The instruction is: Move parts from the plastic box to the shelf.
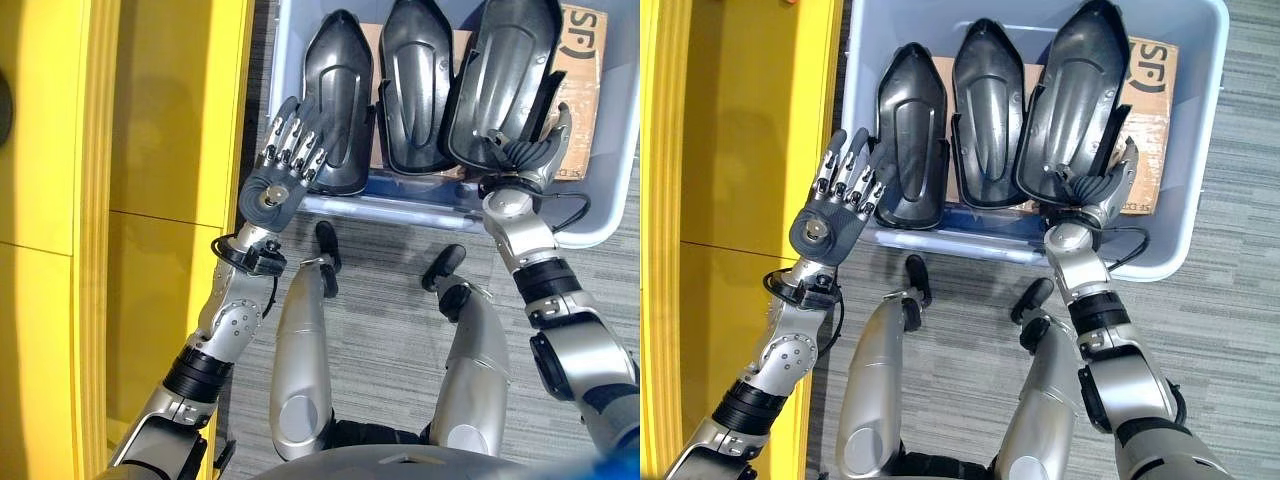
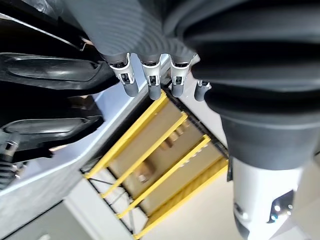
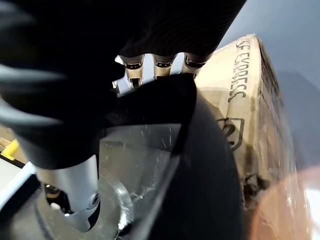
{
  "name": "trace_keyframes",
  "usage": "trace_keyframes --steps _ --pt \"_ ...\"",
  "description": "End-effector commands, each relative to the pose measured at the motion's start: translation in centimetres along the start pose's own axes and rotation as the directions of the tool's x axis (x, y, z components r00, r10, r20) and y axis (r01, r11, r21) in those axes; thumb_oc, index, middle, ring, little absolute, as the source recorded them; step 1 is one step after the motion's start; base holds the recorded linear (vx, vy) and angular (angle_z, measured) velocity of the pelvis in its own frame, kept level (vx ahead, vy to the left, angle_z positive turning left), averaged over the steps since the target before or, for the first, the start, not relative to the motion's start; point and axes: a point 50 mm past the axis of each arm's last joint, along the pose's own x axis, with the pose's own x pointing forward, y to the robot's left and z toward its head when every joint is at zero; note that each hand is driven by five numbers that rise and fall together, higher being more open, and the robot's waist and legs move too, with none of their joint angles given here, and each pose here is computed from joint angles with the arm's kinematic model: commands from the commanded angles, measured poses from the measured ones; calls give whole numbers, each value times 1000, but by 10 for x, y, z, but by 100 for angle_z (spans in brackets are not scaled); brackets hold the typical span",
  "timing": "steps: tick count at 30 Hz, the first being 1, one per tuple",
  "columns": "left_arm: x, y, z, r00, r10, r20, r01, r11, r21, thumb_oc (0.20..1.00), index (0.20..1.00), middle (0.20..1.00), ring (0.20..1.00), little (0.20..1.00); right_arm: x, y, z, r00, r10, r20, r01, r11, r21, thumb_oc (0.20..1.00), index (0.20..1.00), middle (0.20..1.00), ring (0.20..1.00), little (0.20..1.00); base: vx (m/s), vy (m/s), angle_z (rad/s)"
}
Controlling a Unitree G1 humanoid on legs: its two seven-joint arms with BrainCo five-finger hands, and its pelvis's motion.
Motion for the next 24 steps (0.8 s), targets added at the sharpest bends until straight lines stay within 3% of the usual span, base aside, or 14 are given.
trace_keyframes --steps 1,4,6,10,14,18,19,20,24 --pt "7 -12 8 993 -107 50 108 994 -17 1000 1000 1000 1000 1000 2 2 -26 985 98 -139 -110 990 -85 1000 1000 1000 1000 1000 4 -63 14" --pt "6 -11 5 992 -116 40 117 993 -16 1000 1000 1000 1000 1000 3 2 -42 968 115 -223 -149 979 -142 1000 1000 1000 1000 1000 4 -16 12" --pt "5 -11 5 992 -122 33 123 992 -15 1000 1000 1000 1000 1000 -1 3 -62 925 127 -358 -158 986 -61 1000 1000 1000 1000 1000 22 -11 7" --pt "5 -11 6 991 -130 41 131 991 -19 1000 1000 1000 1000 1000 -2 3 -71 906 140 -400 -171 984 -45 1000 1000 1000 1000 1000 8 6 7" --pt "7 -12 10 988 -109 109 122 986 -116 1000 1000 1000 1000 1000 -10 6 -87 833 166 -528 -151 986 72 1000 1000 1000 1000 1000 10 -1 3" --pt "10 -14 15 987 -83 138 97 991 -93 1000 1000 1000 1000 1000 -19 13 -95 788 207 -580 -161 978 130 1000 1000 1000 1000 1000 28 -20 7" --pt "12 -15 15 989 -74 132 87 992 -95 1000 1000 1000 1000 1000 -23 15 -99 764 235 -601 -175 972 159 523 523 523 523 523 37 -25 10" --pt "12 -15 15 989 -71 130 84 992 -97 1000 1000 1000 1000 1000 -24 15 -100 759 235 -607 -170 972 164 206 206 206 206 206 33 -22 -3" --pt "14 -18 14 991 -60 117 73 992 -106 1000 1000 1000 1000 1000 -26 13 -105 770 218 -600 -179 976 124 200 200 200 200 200 38 -15 17"
